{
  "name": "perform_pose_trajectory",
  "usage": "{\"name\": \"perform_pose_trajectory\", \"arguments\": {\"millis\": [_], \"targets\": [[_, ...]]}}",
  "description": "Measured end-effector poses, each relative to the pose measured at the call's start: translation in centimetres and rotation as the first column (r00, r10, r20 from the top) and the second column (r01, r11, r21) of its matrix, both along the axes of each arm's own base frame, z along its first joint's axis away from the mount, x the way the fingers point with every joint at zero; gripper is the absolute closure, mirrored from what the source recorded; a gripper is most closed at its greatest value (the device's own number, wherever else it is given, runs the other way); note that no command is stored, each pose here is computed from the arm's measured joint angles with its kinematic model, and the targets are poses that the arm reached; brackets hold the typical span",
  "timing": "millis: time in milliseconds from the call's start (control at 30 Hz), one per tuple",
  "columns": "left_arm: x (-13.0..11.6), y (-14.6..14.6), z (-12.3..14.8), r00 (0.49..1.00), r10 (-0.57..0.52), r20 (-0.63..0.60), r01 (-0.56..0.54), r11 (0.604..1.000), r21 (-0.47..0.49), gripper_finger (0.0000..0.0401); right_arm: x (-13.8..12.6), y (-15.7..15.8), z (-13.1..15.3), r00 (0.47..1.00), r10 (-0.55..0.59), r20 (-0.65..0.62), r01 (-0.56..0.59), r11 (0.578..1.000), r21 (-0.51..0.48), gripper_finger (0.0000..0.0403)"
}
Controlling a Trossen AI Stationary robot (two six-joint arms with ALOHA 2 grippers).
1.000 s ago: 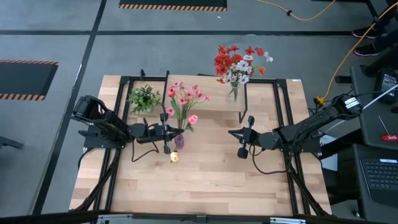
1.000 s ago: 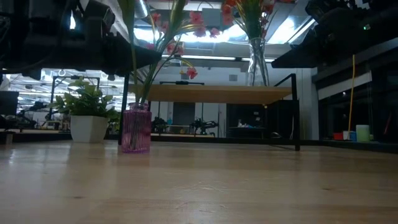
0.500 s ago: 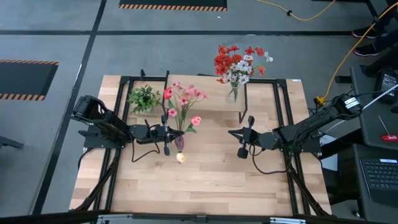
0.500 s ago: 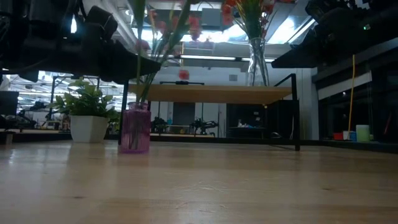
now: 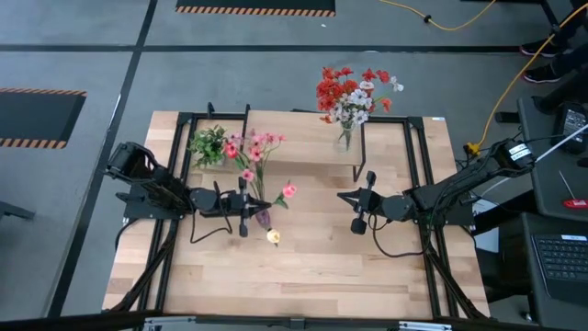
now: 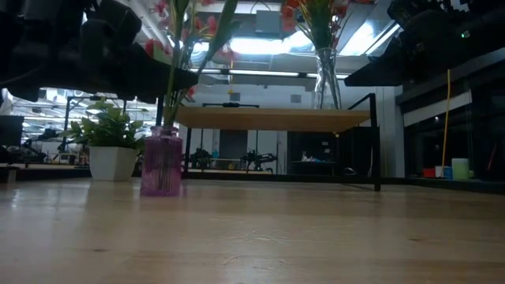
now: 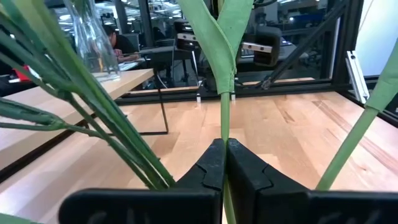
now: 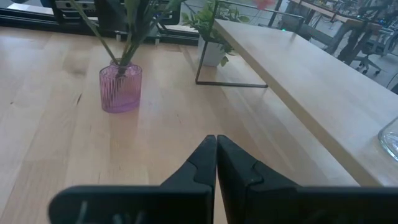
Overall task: Pick and place flowers into a vace then onto a shelf
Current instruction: Put the pink flower into the purple vase
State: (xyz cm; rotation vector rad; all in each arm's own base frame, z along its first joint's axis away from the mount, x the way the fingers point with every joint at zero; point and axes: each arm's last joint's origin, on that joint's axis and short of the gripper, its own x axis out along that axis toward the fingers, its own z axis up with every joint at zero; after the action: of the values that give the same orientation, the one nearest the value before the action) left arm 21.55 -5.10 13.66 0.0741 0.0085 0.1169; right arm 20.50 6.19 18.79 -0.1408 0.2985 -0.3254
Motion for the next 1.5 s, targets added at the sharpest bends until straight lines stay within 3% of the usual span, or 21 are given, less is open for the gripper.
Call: {"name": "perform_pose_trajectory", "arguments": {"millis": [233, 600, 833, 1000, 1300, 1500], "targets": [[-0.2, -0.4, -0.1, 1.000, -0.010, -0.014, 0.011, 0.999, 0.033, 0.0372, 0.0, 0.0, 0.0, 1.000, 0.000, 0.000, 0.000, 1.000, 0.000, 0.0386], [-1.2, -1.2, -0.4, 0.996, 0.083, -0.024, -0.082, 0.995, 0.062, 0.0324, 0.0, 0.0, 0.0, 1.000, 0.000, 0.000, 0.000, 1.000, 0.000, 0.0386], [-1.4, -1.9, 0.2, 0.997, 0.077, 0.024, -0.079, 0.988, 0.131, 0.0320, 0.0, 0.0, 0.0, 1.000, 0.000, -0.001, 0.000, 1.000, 0.000, 0.0386], [-1.7, -2.3, 0.3, 0.988, 0.153, 0.029, -0.156, 0.979, 0.131, 0.0319, 0.0, 0.0, 0.0, 1.000, 0.000, -0.001, 0.000, 1.000, 0.000, 0.0386], [-2.4, -3.8, 0.3, 0.994, 0.107, 0.027, -0.110, 0.984, 0.142, 0.0319, 0.0, 0.0, 0.0, 1.000, 0.000, -0.004, 0.000, 1.000, -0.002, 0.0386], [-2.9, -4.4, 0.3, 0.988, 0.152, 0.023, -0.154, 0.978, 0.139, 0.0319, 0.0, 0.0, 0.0, 1.000, 0.000, -0.003, 0.000, 1.000, -0.001, 0.0386]]}}
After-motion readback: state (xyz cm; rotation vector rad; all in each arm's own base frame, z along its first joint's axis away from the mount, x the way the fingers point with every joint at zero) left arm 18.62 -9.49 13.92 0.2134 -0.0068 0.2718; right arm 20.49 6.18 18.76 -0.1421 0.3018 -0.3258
